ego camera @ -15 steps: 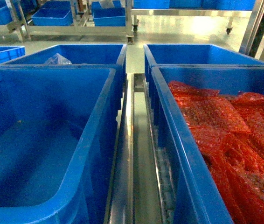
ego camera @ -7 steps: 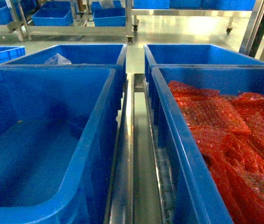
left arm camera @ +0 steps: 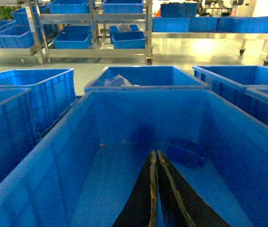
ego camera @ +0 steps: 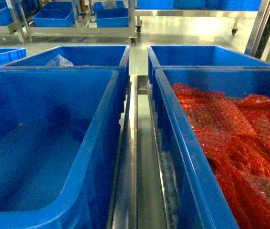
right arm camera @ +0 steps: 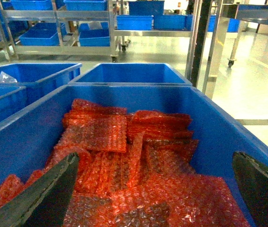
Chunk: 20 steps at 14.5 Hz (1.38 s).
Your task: Pick blue part to blue bin on bottom shelf
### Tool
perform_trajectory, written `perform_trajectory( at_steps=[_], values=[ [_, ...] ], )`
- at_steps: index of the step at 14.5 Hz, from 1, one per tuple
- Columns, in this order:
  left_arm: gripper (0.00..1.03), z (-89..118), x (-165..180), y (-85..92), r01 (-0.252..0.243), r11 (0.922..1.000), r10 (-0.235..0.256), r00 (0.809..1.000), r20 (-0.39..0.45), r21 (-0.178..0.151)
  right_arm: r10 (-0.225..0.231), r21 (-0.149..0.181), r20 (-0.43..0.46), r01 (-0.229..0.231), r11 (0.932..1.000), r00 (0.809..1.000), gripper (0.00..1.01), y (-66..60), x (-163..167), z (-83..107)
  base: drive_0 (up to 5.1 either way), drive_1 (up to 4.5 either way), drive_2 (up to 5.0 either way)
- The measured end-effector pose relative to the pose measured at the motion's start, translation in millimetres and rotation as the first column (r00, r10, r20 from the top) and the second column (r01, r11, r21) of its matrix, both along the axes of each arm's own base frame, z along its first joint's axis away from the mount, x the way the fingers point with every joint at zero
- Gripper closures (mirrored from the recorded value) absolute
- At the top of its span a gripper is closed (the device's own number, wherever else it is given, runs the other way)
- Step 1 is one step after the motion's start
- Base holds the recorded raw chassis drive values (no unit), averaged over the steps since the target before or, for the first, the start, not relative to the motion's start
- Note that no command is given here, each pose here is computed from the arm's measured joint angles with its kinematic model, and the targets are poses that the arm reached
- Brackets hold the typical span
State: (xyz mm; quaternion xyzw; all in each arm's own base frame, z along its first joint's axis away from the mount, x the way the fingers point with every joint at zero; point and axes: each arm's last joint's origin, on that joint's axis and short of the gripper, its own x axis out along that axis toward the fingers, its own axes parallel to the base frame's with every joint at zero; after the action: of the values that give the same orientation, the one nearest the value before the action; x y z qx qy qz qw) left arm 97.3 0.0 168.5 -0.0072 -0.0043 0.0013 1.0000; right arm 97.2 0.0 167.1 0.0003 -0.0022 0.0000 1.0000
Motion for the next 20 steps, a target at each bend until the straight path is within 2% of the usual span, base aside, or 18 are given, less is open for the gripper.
perform_trajectory(
  at_steps=[5, 12, 14, 20],
  values=[
    [1.0, -2.3, 0.3, -0.1, 0.004, 1.0, -0.004, 1.0, -0.01, 0.0, 0.0, 0.0, -0.002, 0.0, 1.0, 1.0, 0.03, 0.0, 0.0, -0.1, 0.0, 0.0, 0.0],
    [0.08, -2.3, 0.3, -0.1, 0.003, 1.0, -0.003, 1.0, -0.01, 0.0, 0.0, 0.0, -0.002, 0.0, 1.0, 1.0, 0.03, 0.0, 0.0, -0.1, 0.0, 0.0, 0.0],
    [0.05, -2.3, 0.3, -0.1, 0.003, 1.0, -0.003, 1.0, -0.01, 0.002, 0.0, 0.0, -0.002, 0.0, 1.0, 1.0, 0.03, 0.0, 0.0, -0.1, 0.0, 0.0, 0.0],
    [0.05, -2.3, 0.3, -0.1, 0.003, 1.0, -0.003, 1.0, -0.01, 0.002, 0.0, 0.0, -0.002, 0.0, 1.0, 1.0, 0.03, 0.0, 0.0, -0.1, 0.0, 0.0, 0.0]
  ],
)
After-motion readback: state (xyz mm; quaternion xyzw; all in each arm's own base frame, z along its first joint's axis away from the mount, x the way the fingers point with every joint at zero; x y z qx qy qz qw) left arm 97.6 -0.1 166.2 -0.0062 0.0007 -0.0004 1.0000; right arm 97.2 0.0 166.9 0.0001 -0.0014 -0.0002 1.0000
